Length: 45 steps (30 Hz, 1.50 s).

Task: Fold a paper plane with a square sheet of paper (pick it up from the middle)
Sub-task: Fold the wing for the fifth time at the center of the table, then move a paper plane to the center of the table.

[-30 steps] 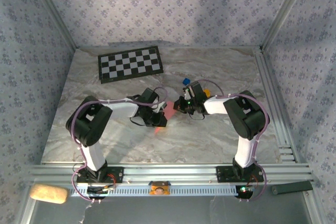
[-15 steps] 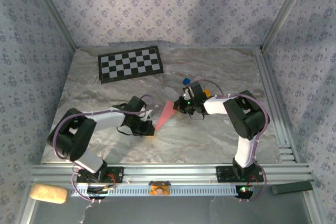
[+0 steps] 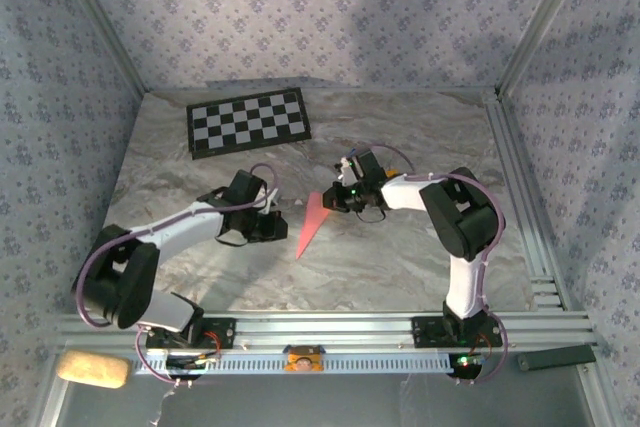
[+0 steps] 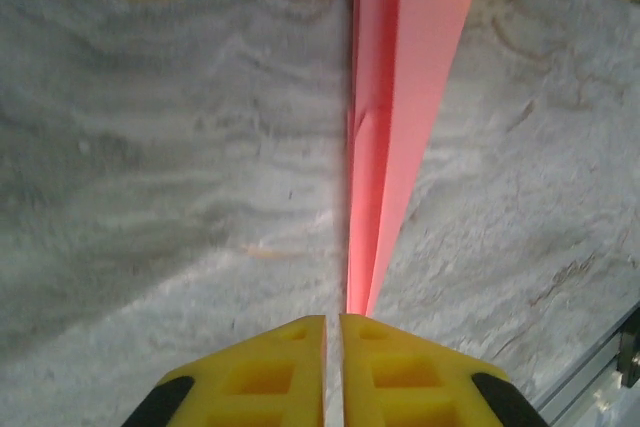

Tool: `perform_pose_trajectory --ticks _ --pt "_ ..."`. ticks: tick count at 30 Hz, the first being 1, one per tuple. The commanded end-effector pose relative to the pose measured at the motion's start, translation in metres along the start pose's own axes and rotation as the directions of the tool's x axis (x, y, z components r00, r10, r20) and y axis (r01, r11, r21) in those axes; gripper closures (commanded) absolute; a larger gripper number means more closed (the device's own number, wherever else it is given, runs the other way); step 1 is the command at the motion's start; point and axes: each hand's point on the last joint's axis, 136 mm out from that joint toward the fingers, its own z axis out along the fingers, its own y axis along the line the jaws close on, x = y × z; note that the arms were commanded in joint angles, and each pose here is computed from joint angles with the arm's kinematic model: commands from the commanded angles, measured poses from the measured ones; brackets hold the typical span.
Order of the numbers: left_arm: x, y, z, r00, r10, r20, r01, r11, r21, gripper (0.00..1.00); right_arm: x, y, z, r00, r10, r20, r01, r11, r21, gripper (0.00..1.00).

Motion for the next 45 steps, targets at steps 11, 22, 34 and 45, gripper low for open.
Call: perform_pose_trajectory --ticks 11,22,34,45 --pt "-0.014 -0.007 0.032 0.992 -0.081 -0.099 0.087 0.994 0.064 0.80 -0.007 0.015 -0.061 0.980 0.125 0.158 -0.126 0.992 -0.006 0.83" --pt "-0.014 -0.013 0.040 0.988 -0.063 -0.140 0.079 0.991 0.108 0.79 0.027 0.001 -0.055 0.984 0.143 0.109 -0.156 0.980 0.121 0.79" --pt "-0.015 -0.021 0.044 0.985 -0.056 -0.163 0.082 0.984 0.157 0.78 0.044 -0.010 -0.039 0.979 0.179 0.093 -0.191 0.970 0.148 0.77" --pt "-0.014 -0.014 0.051 0.983 -0.067 -0.172 0.091 0.987 0.134 0.77 0.051 -0.008 -0.034 0.982 0.171 0.083 -0.183 0.970 0.158 0.77"
